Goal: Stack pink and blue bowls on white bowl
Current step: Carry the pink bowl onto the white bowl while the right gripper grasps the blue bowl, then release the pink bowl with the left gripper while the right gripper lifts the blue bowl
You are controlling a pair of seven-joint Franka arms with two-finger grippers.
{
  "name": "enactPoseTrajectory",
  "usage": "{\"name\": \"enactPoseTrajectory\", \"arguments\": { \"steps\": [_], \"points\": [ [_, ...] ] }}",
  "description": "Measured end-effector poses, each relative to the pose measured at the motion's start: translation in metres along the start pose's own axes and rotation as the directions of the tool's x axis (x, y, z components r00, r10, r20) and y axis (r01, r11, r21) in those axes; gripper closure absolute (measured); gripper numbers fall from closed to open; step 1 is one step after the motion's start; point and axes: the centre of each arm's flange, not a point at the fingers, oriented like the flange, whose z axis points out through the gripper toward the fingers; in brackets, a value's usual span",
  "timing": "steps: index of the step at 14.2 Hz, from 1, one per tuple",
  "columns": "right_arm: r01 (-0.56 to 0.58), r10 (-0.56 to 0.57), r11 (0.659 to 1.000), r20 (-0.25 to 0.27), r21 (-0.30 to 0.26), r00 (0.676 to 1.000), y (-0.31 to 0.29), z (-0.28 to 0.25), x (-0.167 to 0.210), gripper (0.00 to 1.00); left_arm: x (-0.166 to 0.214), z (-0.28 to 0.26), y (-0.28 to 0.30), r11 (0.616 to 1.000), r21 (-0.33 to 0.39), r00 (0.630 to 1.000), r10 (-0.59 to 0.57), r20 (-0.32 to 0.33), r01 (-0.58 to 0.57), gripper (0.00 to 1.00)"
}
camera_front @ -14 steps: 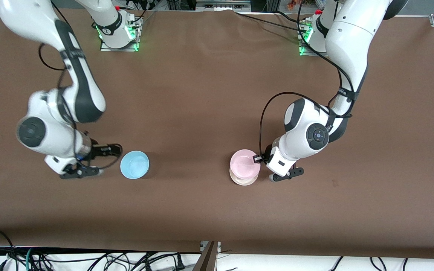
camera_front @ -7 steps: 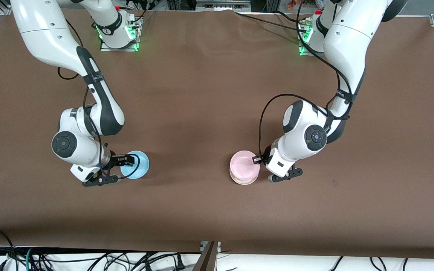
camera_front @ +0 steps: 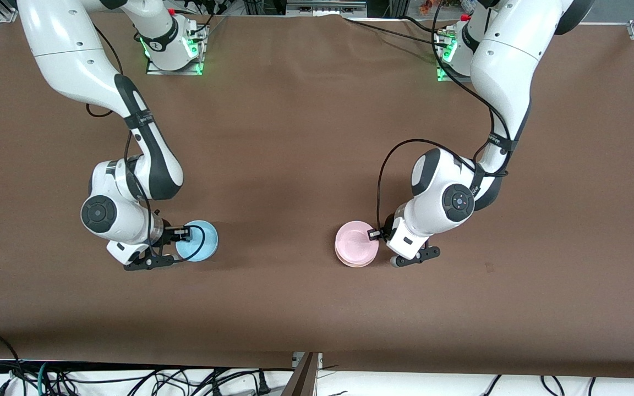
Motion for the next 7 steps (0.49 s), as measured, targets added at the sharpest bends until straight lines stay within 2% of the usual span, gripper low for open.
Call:
{"name": "enactPoseTrajectory", "arguments": {
  "steps": [1,2,5,7],
  "points": [
    [-0.006,0.006,1.0,-0.001,0.0,1.0,0.0,0.0,0.0,0.53,0.001,0.001,-0.001,1.0,0.0,1.0,-0.001,-0.001,0.001,0.98],
    [-0.011,0.011,1.0,-0.002,0.0,1.0,-0.001,0.0,0.0,0.59,0.001,0.001,-0.001,1.0,-0.001,1.0,-0.003,-0.004,0.003,0.98],
    [-0.036,0.036,0.999,-0.005,0.002,0.999,-0.003,-0.002,0.001,0.94,0.004,0.0,-0.003,1.0,-0.001,1.0,-0.008,-0.011,0.008,0.98],
    [-0.049,0.049,0.999,-0.013,0.01,0.999,-0.009,-0.011,0.003,0.98,0.005,0.001,-0.003,1.0,-0.002,1.0,-0.018,-0.012,0.018,0.98]
  ]
}}
